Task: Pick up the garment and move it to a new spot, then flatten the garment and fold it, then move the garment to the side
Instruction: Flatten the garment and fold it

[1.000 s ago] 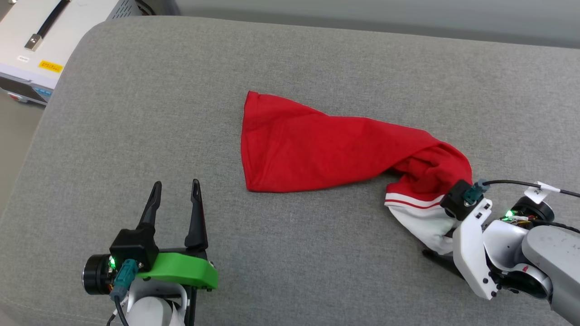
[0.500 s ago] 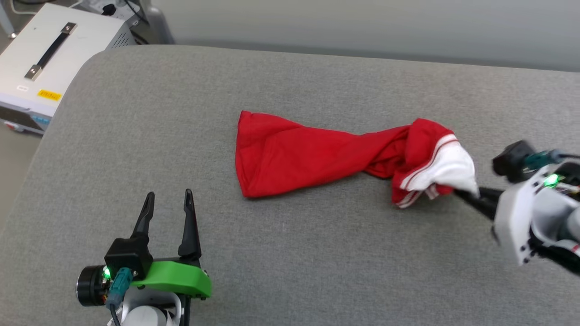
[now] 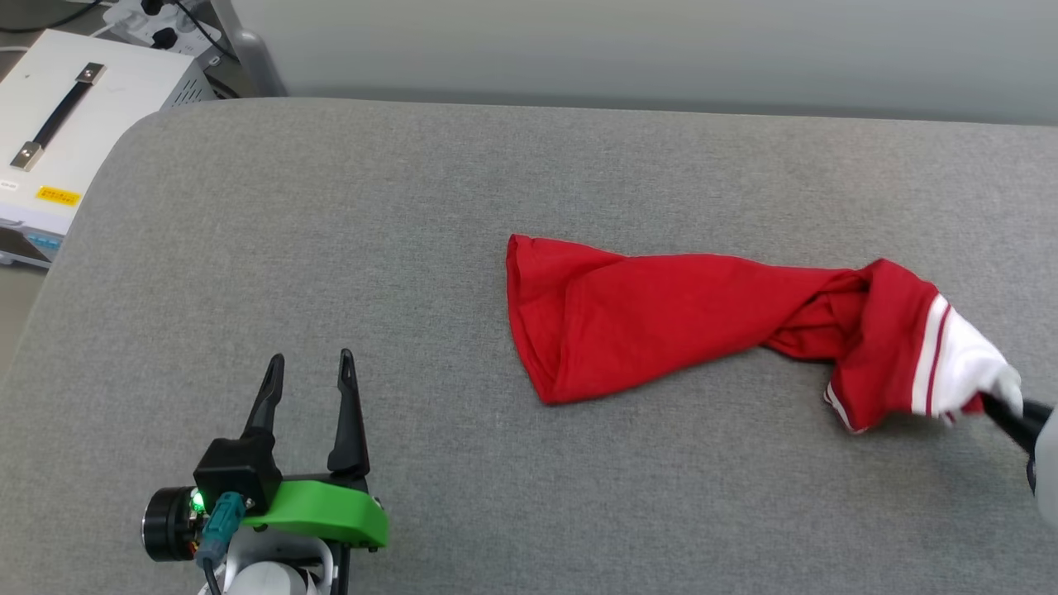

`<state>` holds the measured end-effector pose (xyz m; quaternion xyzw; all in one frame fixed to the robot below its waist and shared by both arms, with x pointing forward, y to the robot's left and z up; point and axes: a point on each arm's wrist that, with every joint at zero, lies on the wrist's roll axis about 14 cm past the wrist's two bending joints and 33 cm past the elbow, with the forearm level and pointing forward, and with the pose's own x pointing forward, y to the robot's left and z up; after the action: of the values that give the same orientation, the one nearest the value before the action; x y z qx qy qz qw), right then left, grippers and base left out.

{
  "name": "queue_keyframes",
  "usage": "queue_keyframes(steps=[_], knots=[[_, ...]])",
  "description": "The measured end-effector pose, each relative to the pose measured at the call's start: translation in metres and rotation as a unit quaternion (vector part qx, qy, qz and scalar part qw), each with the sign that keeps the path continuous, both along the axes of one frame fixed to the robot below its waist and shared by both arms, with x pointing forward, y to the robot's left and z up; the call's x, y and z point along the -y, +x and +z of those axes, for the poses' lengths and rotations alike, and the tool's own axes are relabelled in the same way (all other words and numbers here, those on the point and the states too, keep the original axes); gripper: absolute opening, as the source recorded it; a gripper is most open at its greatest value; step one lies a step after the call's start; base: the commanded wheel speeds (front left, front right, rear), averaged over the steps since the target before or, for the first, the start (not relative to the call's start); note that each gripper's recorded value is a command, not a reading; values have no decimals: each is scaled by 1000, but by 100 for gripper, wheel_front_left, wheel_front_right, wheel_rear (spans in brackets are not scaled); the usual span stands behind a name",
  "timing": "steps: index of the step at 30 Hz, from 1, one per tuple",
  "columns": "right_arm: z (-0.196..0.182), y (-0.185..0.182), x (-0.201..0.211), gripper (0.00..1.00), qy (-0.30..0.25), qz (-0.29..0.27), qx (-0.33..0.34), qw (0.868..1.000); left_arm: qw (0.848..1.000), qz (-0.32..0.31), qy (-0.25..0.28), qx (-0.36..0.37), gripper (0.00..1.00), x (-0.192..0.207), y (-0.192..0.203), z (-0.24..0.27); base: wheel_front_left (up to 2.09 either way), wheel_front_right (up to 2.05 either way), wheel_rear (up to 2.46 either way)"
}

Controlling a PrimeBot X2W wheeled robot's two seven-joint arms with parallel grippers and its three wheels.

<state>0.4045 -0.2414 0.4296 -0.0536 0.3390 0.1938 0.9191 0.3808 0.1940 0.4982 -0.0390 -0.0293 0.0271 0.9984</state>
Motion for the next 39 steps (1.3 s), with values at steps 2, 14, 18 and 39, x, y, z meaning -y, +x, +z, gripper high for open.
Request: queue_keyframes(steps=[2, 14, 18, 39], knots=[[-21, -12, 8, 0, -4, -17, -28, 999, 1000, 0, 0, -2, 100, 0, 0, -1, 0, 0, 0], [-55, -33, 3, 100, 39, -71, -26, 996, 1000, 7, -1, -1, 100, -5, -7, 0, 0, 0, 0], [-24, -18, 3, 100, 58, -74, 66, 993, 1000, 6, -1, 7, 100, -3, -11, 6, 0, 0, 0], [128, -12, -4, 100, 115, -88, 366, 919, 1000, -5, 3, 30, 100, 4, -26, 20, 0, 0, 0]])
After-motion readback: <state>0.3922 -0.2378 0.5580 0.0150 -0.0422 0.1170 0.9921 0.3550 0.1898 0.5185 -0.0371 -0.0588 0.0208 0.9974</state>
